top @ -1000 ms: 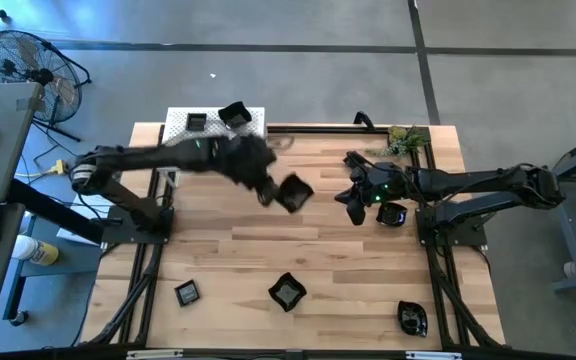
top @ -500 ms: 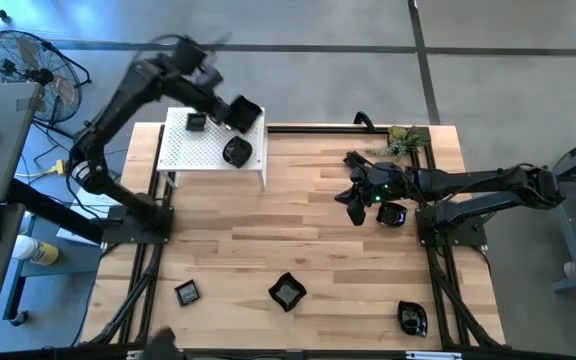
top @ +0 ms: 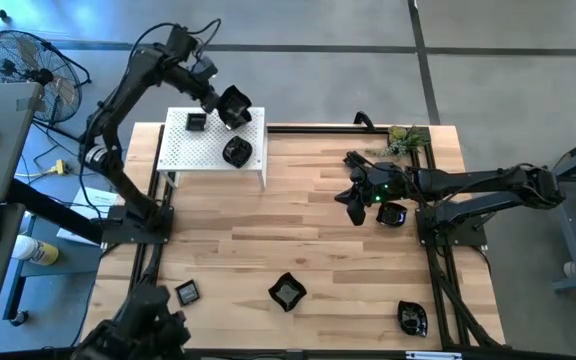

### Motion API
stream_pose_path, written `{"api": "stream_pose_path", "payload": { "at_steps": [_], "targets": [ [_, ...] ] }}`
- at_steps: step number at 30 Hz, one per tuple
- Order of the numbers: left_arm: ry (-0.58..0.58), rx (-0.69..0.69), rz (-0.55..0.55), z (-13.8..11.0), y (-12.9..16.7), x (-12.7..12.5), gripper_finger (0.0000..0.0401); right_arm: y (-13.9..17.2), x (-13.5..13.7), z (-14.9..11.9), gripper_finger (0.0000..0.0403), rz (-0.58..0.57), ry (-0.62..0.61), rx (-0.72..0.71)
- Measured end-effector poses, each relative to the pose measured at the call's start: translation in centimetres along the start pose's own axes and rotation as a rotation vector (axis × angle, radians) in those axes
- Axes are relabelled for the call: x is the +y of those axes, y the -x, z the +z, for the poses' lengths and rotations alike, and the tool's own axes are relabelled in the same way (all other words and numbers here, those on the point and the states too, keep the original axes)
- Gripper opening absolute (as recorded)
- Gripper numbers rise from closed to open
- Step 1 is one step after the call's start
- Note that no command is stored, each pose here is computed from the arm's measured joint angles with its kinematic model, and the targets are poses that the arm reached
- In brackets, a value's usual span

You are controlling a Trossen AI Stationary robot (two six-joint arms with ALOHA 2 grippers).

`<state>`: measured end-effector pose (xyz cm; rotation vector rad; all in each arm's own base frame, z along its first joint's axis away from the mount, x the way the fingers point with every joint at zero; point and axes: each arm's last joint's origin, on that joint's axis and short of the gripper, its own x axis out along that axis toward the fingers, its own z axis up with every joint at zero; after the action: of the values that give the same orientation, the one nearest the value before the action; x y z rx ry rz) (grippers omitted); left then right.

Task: Pick & Place Mini shaped plates
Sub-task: Stack the black distorted square plate on top of the other black distorted square plates on the shelf

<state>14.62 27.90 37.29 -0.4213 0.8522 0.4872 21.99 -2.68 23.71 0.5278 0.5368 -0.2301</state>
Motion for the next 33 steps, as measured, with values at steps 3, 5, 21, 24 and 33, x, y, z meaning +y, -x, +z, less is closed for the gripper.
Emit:
{"api": "stream_pose_path", "payload": {
  "at_steps": [3,5,21,24,33],
  "targets": [
    [-0.028,0.015,0.002,0.0,-0.5,0.3,0.0000,0.0,0.0,0.0,0.0004,0.000,0.000,0.000],
    [-0.051,0.023,0.014,0.0,-0.6,0.4,0.0000,0.0,0.0,0.0,0.0006,0.000,0.000,0.000],
    [-0.004,0.101,-0.004,-0.4,-2.3,1.5,0.0019,0.0,-0.1,0.1,0.0003,-0.029,0.002,-0.016],
    [0.019,0.101,-0.005,-0.4,-2.3,1.5,0.0036,0.0,-0.1,0.1,0.0002,-0.029,0.003,-0.016],
    [0.026,0.102,-0.005,-0.4,-2.3,1.5,0.0081,0.0,-0.1,0.1,0.0002,-0.029,0.003,-0.016]
  ]
}}
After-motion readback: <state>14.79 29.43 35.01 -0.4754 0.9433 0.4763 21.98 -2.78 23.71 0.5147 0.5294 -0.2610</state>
